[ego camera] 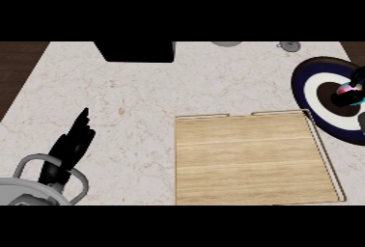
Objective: Pick the cupcake from the tray and place it in the plate
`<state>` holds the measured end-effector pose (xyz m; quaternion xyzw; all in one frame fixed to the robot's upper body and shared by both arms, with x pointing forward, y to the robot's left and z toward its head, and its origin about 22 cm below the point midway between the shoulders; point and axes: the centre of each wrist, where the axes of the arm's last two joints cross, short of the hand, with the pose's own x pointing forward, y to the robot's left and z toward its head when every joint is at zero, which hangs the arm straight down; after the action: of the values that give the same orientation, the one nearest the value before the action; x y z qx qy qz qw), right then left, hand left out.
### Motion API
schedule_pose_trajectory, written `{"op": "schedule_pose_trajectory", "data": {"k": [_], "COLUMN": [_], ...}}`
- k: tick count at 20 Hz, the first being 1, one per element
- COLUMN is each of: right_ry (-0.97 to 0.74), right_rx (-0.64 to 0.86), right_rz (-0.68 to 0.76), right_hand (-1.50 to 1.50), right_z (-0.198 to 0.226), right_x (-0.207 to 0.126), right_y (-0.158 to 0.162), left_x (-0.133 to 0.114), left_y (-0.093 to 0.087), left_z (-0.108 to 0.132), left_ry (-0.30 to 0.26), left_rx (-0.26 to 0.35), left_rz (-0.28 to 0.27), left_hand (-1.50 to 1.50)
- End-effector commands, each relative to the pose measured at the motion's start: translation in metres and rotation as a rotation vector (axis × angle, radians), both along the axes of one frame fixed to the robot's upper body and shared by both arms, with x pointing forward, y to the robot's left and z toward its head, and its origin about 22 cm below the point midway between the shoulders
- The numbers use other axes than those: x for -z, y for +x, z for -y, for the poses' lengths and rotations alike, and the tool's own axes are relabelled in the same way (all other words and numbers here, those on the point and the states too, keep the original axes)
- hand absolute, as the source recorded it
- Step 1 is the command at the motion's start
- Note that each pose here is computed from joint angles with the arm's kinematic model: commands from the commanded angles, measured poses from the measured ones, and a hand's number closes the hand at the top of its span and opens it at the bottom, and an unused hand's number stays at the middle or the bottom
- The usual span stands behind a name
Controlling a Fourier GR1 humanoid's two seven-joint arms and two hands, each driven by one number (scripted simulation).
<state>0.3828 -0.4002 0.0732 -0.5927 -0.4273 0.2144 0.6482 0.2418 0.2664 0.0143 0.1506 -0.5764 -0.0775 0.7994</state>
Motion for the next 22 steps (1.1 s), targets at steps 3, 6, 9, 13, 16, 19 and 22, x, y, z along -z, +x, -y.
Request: {"op": "schedule_pose_trajectory", "data": {"k": [3, 6, 9, 13, 16, 19, 22], "right_ry": [0.108, 0.120, 0.191, 0.370, 0.498, 0.574, 0.619], "right_rx": [-0.029, -0.148, -0.259, -0.299, -0.292, -0.320, -0.342], "right_rz": [-0.139, -0.092, 0.081, 0.429, 0.542, 0.563, 0.553], "right_hand": [-1.50, -1.50, -1.50, -1.50, -1.50, -1.50, -1.50], "right_z": [0.027, 0.034, 0.032, 0.029, 0.041, 0.066, 0.077], "right_x": [0.018, 0.001, 0.014, -0.019, 0.002, 0.005, 0.014], "right_y": [-0.013, -0.009, -0.016, -0.002, -0.018, -0.037, -0.048], "left_x": [0.014, 0.019, 0.006, 0.014, 0.022, 0.013, 0.018], "left_y": [0.008, 0.005, 0.006, -0.001, -0.006, -0.013, -0.012], "left_z": [0.022, 0.023, 0.014, 0.013, 0.015, 0.020, 0.019], "left_ry": [-0.115, -0.127, -0.145, -0.120, -0.131, -0.132, -0.125], "left_rx": [-0.036, -0.030, -0.030, -0.047, -0.069, -0.053, -0.043], "left_rz": [0.053, 0.054, 0.040, 0.043, 0.036, 0.040, 0.057], "left_hand": [0.00, 0.00, 0.00, 0.00, 0.00, 0.00, 0.00]}}
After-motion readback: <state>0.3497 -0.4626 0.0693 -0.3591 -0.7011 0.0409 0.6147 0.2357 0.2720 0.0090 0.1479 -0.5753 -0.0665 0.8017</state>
